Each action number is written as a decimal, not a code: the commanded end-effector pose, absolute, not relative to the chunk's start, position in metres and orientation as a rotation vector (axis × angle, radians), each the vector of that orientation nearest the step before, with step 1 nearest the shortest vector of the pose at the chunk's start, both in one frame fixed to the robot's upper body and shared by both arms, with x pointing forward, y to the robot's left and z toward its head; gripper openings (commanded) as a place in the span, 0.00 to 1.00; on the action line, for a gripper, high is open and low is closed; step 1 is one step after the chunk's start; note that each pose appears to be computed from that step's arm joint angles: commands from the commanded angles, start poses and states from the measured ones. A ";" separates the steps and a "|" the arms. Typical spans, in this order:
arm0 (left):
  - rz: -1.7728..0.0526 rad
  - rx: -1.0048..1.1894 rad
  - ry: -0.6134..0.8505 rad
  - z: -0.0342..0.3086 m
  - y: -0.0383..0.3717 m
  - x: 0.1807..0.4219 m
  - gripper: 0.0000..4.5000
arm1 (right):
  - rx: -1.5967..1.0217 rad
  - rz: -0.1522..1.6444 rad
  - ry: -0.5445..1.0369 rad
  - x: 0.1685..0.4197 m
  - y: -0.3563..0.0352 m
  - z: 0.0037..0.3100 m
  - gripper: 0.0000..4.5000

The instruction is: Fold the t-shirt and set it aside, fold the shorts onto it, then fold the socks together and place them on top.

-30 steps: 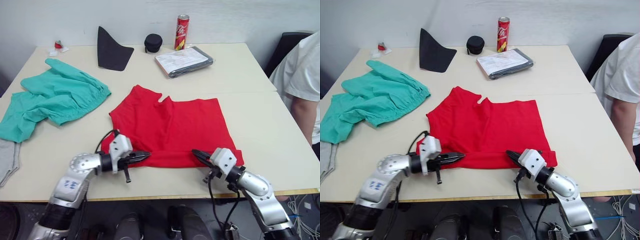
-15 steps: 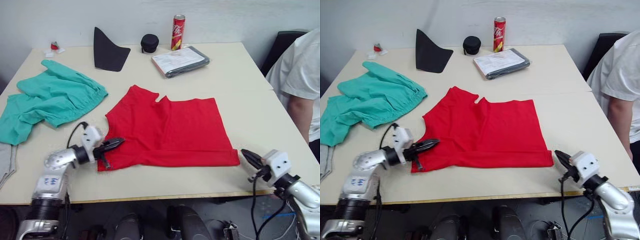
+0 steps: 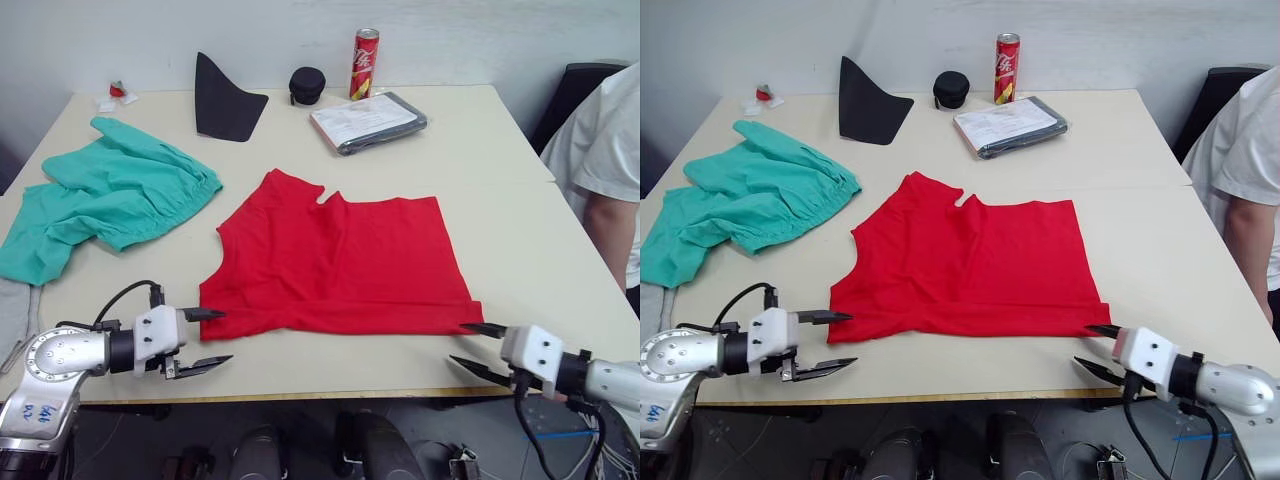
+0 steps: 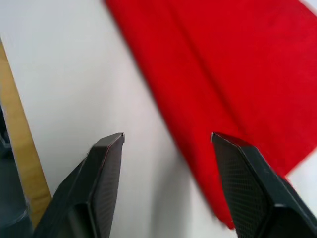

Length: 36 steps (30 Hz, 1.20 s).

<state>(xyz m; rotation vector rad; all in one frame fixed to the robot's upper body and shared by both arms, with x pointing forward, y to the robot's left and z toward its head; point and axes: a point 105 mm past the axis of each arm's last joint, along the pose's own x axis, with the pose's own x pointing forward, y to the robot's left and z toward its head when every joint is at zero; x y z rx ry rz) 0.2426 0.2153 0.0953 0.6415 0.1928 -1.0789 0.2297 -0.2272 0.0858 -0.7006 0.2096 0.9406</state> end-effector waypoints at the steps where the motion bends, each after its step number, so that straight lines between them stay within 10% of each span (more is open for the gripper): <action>1: -1.009 0.701 0.184 0.093 0.219 0.256 0.77 | -0.767 0.904 0.236 0.241 -0.235 0.081 0.60; 10: -0.953 0.715 0.336 0.078 0.249 0.264 0.28 | -0.832 0.884 0.311 0.256 -0.254 0.074 0.02; 14: -0.945 0.712 0.328 0.083 0.257 0.267 0.01 | -0.839 0.888 0.322 0.255 -0.262 0.075 0.00; 36: -0.956 0.578 0.327 0.083 0.247 0.171 0.01 | -0.655 1.001 0.410 0.160 -0.244 0.064 0.00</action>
